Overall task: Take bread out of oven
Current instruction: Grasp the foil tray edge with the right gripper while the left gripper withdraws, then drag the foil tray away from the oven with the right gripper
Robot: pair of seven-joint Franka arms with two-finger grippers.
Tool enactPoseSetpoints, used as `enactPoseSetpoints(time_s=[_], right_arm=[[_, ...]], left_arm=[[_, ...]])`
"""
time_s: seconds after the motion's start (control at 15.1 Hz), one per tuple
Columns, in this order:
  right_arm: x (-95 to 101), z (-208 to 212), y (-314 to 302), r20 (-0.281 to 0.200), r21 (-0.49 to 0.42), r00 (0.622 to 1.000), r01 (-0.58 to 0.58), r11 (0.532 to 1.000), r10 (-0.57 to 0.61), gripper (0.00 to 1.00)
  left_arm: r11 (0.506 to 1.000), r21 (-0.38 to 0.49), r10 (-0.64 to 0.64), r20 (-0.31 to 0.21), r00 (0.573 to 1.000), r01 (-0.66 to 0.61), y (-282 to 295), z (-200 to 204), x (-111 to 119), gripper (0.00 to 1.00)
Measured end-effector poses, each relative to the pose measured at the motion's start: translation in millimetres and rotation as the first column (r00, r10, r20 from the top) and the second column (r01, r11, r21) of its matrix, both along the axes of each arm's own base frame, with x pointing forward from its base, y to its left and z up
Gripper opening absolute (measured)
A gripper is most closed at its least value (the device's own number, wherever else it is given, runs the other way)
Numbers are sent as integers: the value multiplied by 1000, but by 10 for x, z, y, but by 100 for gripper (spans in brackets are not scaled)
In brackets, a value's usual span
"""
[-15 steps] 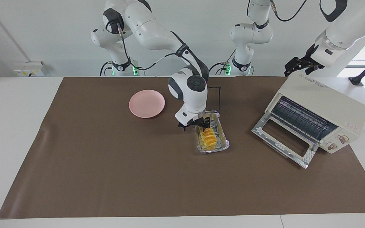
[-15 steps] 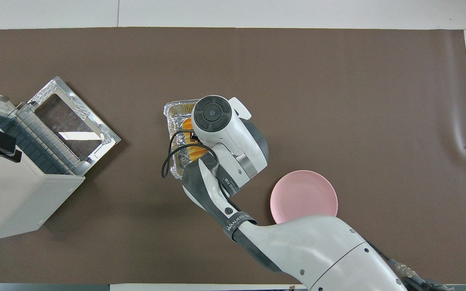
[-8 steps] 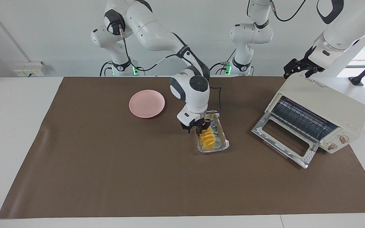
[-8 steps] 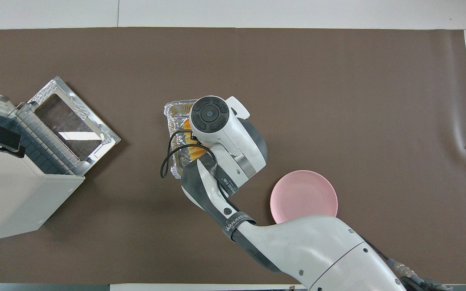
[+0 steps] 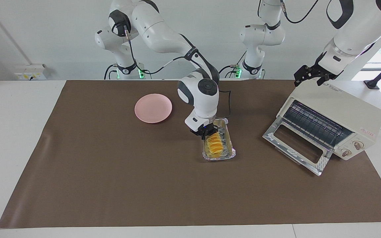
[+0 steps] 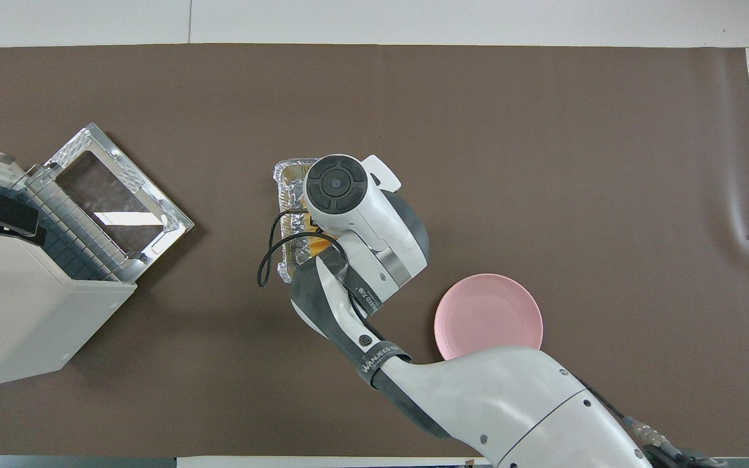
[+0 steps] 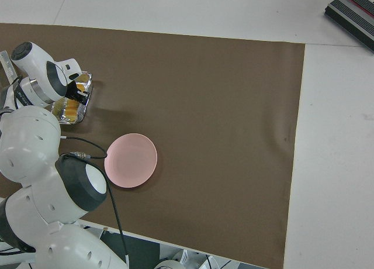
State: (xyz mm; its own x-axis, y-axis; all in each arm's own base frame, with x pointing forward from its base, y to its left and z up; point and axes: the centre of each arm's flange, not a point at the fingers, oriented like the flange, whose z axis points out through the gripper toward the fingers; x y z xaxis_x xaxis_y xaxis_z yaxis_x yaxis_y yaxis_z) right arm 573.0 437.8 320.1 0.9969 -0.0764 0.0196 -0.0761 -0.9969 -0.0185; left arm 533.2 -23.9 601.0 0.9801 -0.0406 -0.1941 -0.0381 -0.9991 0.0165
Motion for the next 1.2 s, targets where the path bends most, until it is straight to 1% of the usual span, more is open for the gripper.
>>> enactPoseSetpoints(time_s=[0.07, 0.2, 0.46, 0.6, 0.73, 0.86, 1.0, 1.06, 1.2], right_arm=[[33, 48, -50, -2, -3, 1000, 6, 1000, -6, 2], [127, 204, -226, -16, -15, 1000, 22, 1000, -22, 2], [372, 692, -836, -37, -28, 998, 51, 998, -52, 2], [540, 901, -1353, -60, -38, 998, 30, 999, -33, 2], [751, 1003, -2021, -83, -36, 997, 7, 999, -10, 2], [890, 953, -2617, -113, -37, 994, 9, 999, -13, 2], [934, 803, -3048, -139, -35, 990, 8, 999, -13, 2], [939, 710, -3225, -139, -31, 990, 6, 1000, -11, 2], [917, 524, -3458, -120, -11, 993, 3, 1000, -4, 2]], left_arm=[[1000, 0, -4, -9, 1000, 4, -22, -63, -1, 100], [1000, 0, -8, -9, 1000, 8, -44, -112, 6, 100], [1000, 0, -16, -6, 1000, 16, -85, -104, 1, 100], [1000, 0, -16, -2, 1000, 16, -84, -89, -3, 100], [1000, -1, -15, 5, 1000, 15, -74, -62, -12, 100], [1000, -2, -14, 10, 1000, 14, -66, -33, -25, 100], [1000, -2, -13, 12, 1000, 13, -61, -23, -29, 100], [1000, -2, -12, 13, 1000, 12, -58, -22, -30, 100], [1000, -2, -11, 13, 1000, 11, -50, -22, -29, 100]])
